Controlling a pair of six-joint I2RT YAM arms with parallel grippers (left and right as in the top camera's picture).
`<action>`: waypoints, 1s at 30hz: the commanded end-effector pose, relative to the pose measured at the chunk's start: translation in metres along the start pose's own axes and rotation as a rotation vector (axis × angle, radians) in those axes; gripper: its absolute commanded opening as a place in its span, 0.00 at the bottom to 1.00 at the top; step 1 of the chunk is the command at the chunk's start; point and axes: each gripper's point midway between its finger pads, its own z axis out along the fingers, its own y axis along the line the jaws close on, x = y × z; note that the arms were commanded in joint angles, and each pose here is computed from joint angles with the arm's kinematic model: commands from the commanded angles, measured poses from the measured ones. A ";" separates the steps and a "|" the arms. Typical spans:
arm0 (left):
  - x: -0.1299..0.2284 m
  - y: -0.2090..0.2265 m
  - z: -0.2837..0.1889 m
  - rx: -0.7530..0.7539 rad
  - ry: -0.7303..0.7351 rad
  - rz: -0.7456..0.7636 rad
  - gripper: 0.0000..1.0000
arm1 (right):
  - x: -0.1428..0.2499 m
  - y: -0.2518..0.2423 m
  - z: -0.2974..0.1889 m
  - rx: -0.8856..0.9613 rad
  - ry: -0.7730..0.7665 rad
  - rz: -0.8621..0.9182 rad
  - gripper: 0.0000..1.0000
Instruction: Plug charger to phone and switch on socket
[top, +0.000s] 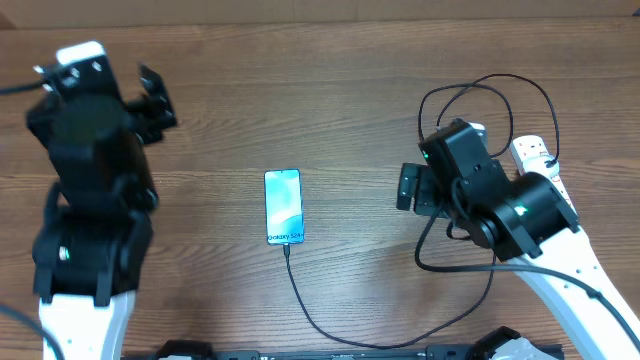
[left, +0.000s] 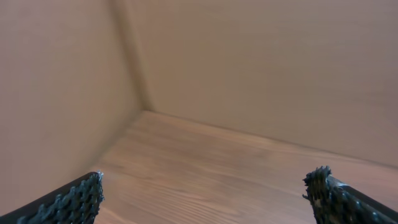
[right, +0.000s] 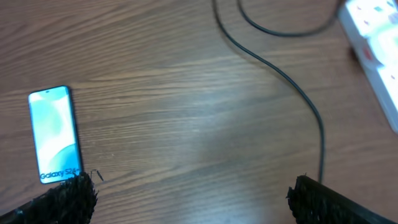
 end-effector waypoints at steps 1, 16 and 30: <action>-0.002 0.020 0.026 -0.065 -0.001 0.101 1.00 | -0.004 -0.020 -0.020 0.045 -0.070 0.157 1.00; -0.049 0.024 -0.024 0.052 -0.229 0.104 1.00 | 0.031 -0.110 -0.078 0.262 -0.216 0.495 1.00; -0.023 0.066 -0.145 0.072 -0.629 -0.038 1.00 | 0.022 -0.124 -0.086 0.288 -0.333 0.678 1.00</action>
